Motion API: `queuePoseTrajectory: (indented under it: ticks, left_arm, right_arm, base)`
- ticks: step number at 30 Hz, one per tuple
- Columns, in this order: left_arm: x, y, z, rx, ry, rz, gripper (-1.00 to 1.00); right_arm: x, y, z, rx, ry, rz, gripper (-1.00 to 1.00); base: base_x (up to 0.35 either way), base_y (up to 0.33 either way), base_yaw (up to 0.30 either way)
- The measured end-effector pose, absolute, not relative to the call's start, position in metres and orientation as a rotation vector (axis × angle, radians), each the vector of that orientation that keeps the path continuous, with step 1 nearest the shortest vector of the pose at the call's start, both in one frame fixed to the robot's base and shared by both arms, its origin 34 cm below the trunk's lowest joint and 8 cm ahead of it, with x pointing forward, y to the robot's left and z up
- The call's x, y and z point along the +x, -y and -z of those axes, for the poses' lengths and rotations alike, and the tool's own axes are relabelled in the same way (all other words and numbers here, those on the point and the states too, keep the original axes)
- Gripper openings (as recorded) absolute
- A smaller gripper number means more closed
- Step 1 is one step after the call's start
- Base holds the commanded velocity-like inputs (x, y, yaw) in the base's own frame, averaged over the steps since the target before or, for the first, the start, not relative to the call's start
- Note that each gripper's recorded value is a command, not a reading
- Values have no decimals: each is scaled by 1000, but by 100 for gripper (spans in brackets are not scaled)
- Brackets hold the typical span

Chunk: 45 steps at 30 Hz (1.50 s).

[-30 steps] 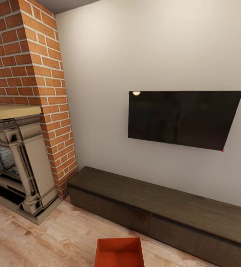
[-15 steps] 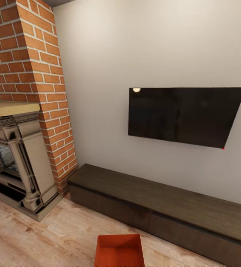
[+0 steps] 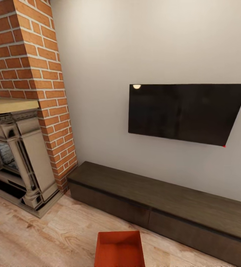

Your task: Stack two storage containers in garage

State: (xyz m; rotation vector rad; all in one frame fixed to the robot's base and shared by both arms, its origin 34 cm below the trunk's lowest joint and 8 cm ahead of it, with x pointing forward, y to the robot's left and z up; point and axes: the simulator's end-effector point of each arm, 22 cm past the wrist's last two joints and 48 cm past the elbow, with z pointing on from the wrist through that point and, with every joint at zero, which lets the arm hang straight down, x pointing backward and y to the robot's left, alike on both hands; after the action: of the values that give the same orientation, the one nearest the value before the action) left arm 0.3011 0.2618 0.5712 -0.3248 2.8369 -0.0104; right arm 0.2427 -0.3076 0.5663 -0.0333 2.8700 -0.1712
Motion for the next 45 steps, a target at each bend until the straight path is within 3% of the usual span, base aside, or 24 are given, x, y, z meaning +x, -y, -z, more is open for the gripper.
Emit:
queuePoseTrajectory:
  ticks: [45]
  left_arm:
    - [274, -262, -560, -331, -2908, -1, 100]
  right_arm:
    - [218, 311, -560, -38, -2929, 191, 100]
  base:
    - [0, 0, 0]
